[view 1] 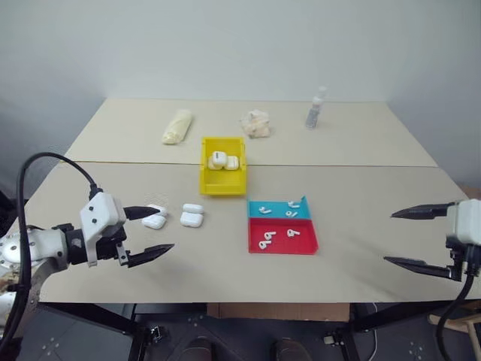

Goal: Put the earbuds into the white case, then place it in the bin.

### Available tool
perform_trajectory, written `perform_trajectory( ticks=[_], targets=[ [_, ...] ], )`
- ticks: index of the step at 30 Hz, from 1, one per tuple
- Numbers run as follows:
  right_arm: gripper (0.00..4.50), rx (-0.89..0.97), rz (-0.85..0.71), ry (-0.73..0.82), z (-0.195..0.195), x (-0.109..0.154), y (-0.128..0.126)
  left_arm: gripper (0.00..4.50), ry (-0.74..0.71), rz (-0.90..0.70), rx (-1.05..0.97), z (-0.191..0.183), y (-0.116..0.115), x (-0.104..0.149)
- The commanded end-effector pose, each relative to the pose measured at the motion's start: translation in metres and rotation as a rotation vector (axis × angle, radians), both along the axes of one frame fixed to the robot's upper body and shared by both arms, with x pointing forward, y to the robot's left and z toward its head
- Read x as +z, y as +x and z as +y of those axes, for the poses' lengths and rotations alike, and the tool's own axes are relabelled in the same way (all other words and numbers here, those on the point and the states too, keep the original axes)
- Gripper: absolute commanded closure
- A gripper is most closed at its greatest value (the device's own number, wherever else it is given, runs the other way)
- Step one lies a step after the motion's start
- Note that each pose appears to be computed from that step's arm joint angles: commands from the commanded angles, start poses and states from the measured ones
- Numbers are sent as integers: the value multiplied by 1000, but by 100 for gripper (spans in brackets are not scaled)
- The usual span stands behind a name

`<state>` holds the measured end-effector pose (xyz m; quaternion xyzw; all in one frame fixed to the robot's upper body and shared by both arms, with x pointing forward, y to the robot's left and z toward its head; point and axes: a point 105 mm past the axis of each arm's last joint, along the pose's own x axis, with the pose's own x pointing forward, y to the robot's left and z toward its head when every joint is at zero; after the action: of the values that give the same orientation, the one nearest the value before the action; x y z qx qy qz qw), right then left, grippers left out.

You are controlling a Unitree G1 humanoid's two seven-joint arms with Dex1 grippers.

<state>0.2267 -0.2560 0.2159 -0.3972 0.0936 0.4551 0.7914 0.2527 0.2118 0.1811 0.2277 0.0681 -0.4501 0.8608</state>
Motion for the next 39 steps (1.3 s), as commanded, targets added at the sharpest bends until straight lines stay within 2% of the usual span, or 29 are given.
perform_trajectory(
  ticks=[1,5,10,15,19,25,28,32,39],
  targets=[
    [3,24,-38,-30,2,9,1,0,23,-53,17,2,-1,10],
    [3,26,-40,-37,0,9,3,0,8,-67,67,3,2,11],
    [3,30,-39,-35,1,9,5,0,122,-195,141,2,4,7],
    [3,26,-35,-30,2,7,5,0,189,-313,300,5,13,16],
    [3,19,-26,-19,2,5,1,0,269,-83,431,15,14,12],
    [3,-16,2,-10,2,-3,0,0,283,178,659,20,36,31],
    [3,-34,17,10,3,-3,-1,0,305,262,672,14,47,35],
    [3,-53,39,30,6,-10,-6,0,431,312,646,7,52,27],
    [3,-93,61,47,7,-17,-11,0,398,441,747,19,77,33]
  ],
)
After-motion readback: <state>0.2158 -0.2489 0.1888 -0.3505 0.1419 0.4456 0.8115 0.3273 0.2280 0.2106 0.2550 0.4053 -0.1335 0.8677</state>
